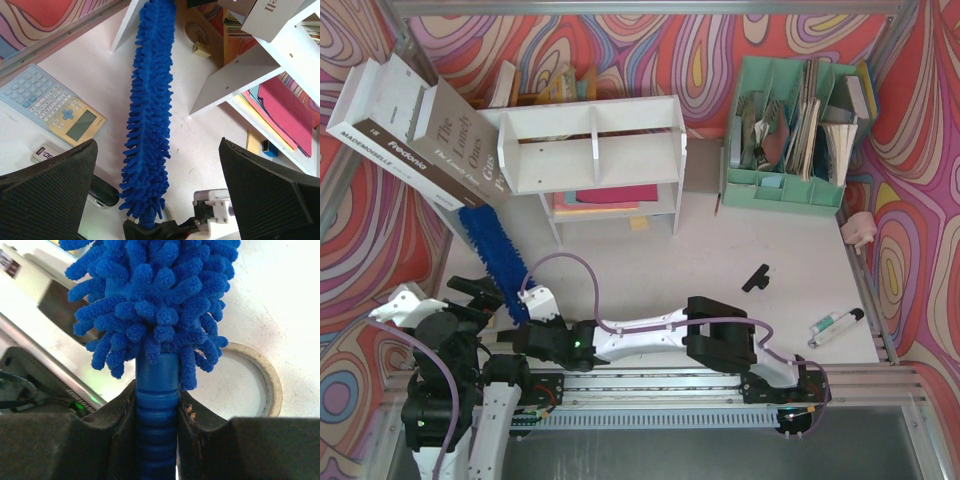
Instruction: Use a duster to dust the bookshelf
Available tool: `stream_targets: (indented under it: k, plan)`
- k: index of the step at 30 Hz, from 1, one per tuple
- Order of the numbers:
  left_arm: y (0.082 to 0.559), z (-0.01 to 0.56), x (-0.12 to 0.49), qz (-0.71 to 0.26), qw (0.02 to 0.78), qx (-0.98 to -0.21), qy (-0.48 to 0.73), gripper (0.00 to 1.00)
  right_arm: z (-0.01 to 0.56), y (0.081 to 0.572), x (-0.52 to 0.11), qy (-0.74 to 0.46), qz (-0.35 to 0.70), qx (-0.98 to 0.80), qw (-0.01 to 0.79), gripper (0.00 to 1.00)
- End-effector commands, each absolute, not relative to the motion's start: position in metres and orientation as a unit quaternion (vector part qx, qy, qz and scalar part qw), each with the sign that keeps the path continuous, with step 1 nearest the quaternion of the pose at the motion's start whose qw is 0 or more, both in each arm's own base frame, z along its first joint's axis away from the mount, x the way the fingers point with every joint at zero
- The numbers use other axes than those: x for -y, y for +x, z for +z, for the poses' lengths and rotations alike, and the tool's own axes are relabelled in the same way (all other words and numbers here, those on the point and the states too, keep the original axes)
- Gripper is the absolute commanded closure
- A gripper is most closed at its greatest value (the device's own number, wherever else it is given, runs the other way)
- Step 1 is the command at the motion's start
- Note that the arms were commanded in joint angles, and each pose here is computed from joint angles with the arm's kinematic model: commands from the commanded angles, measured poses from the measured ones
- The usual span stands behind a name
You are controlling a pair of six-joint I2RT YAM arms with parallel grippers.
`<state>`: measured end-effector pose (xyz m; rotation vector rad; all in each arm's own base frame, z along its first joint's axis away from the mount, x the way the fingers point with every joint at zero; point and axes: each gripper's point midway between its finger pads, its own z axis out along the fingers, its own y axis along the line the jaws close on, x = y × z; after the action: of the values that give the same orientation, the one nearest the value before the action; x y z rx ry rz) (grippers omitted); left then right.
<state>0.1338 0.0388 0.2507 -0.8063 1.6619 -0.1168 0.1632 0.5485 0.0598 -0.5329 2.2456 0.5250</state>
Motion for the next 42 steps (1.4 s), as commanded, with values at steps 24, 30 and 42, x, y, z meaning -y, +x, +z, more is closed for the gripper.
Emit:
stream_targets:
  k: [24,30,42]
  plan:
    - [0.133,0.254,-0.039,-0.053,0.607,-0.711,-0.351,0.02,0.144,0.180,-0.522,-0.159,0.238,-0.845,0.452,1.00]
    - [0.133,0.254,-0.039,-0.053,0.607,-0.711,-0.350,0.01,0.127,0.186,-0.502,-0.135,0.195,-0.858,0.456,1.00]
    - [0.133,0.254,-0.040,-0.053,0.607,-0.711,-0.351,0.01,0.138,0.194,-0.456,-0.085,0.181,-0.850,0.487,1.00]
